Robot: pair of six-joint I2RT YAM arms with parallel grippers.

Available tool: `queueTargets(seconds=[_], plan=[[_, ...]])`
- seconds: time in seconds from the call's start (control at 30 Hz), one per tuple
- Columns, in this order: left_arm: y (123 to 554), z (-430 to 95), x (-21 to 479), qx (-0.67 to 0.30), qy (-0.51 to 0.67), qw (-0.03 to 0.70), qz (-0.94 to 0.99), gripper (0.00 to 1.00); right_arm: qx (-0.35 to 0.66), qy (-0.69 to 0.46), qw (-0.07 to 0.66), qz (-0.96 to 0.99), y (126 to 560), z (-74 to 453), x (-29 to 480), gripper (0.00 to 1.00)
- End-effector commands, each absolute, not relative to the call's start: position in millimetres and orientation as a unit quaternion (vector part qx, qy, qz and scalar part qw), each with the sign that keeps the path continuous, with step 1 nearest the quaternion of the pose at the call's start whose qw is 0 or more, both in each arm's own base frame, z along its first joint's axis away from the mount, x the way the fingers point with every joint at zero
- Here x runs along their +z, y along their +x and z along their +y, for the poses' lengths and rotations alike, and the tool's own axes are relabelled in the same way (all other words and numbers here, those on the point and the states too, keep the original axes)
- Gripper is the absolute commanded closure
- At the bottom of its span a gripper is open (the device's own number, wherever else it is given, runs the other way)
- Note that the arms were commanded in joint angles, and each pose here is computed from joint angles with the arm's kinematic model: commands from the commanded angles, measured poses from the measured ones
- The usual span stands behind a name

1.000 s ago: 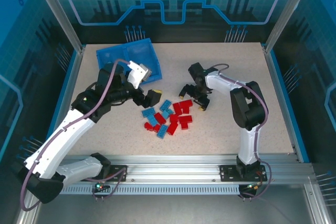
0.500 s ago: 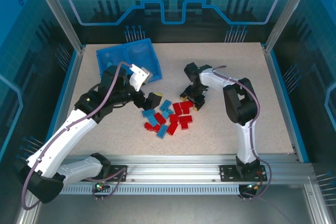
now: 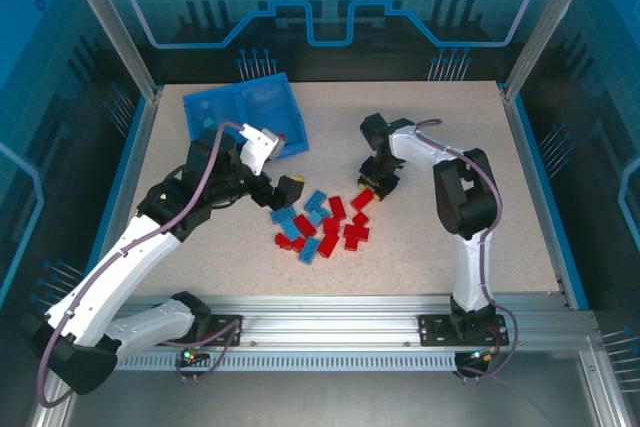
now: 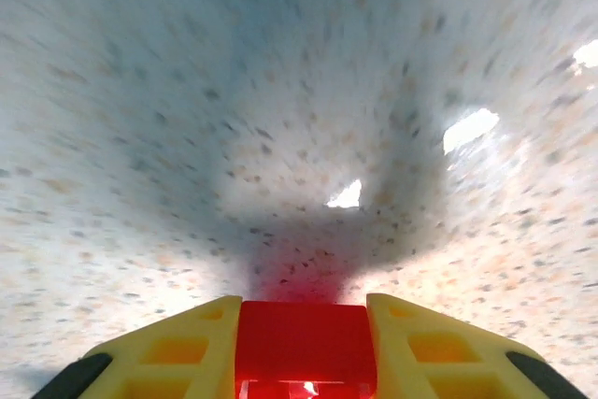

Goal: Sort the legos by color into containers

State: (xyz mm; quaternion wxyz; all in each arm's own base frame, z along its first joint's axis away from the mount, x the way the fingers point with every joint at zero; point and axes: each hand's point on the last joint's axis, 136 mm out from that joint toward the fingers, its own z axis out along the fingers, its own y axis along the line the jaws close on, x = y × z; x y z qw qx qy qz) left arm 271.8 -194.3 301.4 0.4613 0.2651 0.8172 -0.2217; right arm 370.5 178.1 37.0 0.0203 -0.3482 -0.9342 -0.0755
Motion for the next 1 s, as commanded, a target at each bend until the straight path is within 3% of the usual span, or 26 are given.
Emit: queueTargets(seconds=[0.0, 0.17, 0.3, 0.53, 0.73, 0.97], plan=[[277, -187, 313, -0.207, 0.245, 0.491, 0.810, 0.01, -0.100, -0.300, -0.076, -0.946, 404, 171, 92, 0.73], [287, -173, 325, -0.185, 0.194, 0.515, 0.814, 0.01, -0.134, -0.189, -0.173, -0.957, 432, 198, 151, 0.73], [301, -139, 337, -0.146, 0.067, 0.527, 0.835, 0.01, -0.149, -0.070, -0.268, -0.949, 453, 249, 205, 0.74], [298, -87, 322, -0.069, -0.083, 0.477, 0.872, 0.01, -0.117, 0.094, -0.425, -0.893, 494, 347, 262, 0.75], [271, -46, 286, -0.051, -0.227, 0.408, 0.883, 0.01, -0.122, 0.133, -0.468, -0.865, 535, 402, 239, 0.75], [255, -42, 276, -0.051, -0.208, 0.399, 0.892, 0.01, -0.158, 0.180, -0.516, -0.822, 554, 454, 207, 0.73]])
